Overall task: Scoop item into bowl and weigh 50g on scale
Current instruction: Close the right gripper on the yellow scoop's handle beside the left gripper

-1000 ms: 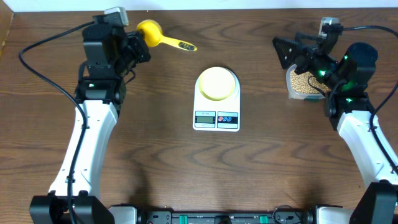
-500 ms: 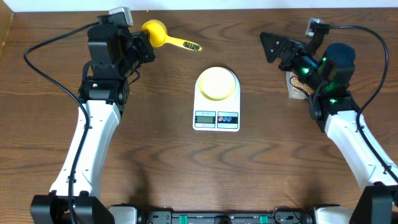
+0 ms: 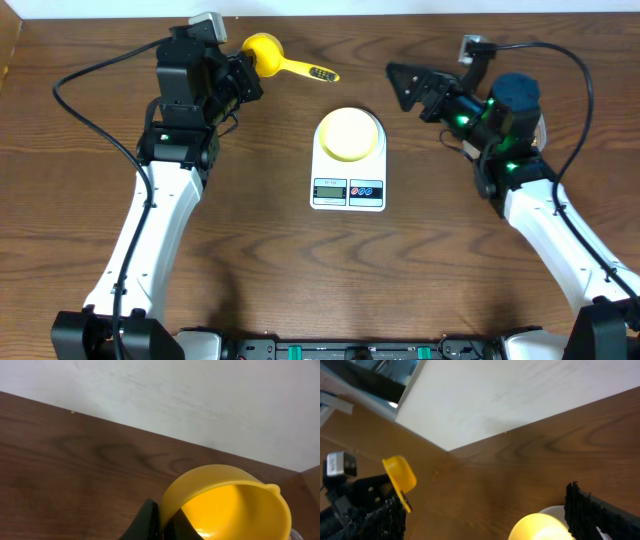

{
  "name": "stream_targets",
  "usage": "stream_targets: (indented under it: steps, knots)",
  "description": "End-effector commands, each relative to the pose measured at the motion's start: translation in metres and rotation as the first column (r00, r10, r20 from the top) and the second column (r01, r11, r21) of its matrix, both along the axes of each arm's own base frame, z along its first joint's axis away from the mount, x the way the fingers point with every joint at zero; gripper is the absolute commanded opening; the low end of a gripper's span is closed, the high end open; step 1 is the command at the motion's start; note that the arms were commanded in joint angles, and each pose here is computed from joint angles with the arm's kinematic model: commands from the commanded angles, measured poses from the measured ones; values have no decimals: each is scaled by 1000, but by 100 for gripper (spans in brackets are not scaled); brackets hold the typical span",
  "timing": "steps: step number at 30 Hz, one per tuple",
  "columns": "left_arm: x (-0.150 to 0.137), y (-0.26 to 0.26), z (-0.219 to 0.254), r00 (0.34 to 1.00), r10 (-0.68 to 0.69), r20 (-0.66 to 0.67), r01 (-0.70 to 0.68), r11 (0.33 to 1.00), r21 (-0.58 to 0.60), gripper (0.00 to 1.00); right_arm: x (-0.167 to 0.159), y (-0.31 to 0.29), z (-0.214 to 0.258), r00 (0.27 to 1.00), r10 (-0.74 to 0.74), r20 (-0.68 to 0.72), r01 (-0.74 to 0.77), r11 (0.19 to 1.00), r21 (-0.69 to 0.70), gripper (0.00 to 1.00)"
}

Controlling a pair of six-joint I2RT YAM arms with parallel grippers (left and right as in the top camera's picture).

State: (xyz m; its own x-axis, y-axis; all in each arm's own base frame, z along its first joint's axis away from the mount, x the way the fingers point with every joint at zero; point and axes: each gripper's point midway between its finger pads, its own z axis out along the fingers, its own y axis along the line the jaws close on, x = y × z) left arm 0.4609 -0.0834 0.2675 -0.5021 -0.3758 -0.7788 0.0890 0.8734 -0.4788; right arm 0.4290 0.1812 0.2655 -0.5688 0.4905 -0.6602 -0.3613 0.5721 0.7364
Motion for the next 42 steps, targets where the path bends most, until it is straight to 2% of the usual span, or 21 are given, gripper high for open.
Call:
stream_targets:
  steps: [1,7,18,22,26,28,34,38,42]
  knots:
    - [-3,-6,3,1000,11,-5,-11,999,-44,8,-2,13,8,1000,20,9,-20,1000,11,99]
    - [-5,-19,4,1000,-9,-12,8,998,-67,8,-11,30,8,998,59,-11,-58,998,34,99]
    - [-11,-40,2,998,-9,-65,-2,985,-173,8,-28,54,26,981,185,63,-188,980,59,99]
    - [-13,-44,2,996,1,-91,-21,975,-221,8,-38,61,36,961,253,112,-261,963,63,99]
    - [-15,-49,0,992,11,-125,-45,961,-272,8,-55,71,54,900,363,243,-377,926,11,99]
    - [-16,-52,0,990,13,-142,-56,951,-304,8,-57,72,57,891,373,257,-388,921,8,99]
    - [-25,-69,3,981,-82,-177,5,918,-396,8,-57,72,56,892,374,255,-388,922,6,99]
    - [-30,-74,0,974,-114,-195,26,914,-405,8,-57,72,56,888,371,270,-383,924,-11,99]
    - [-32,-74,-4,975,-138,-171,74,939,-337,8,-54,71,56,894,358,271,-369,929,-10,99]
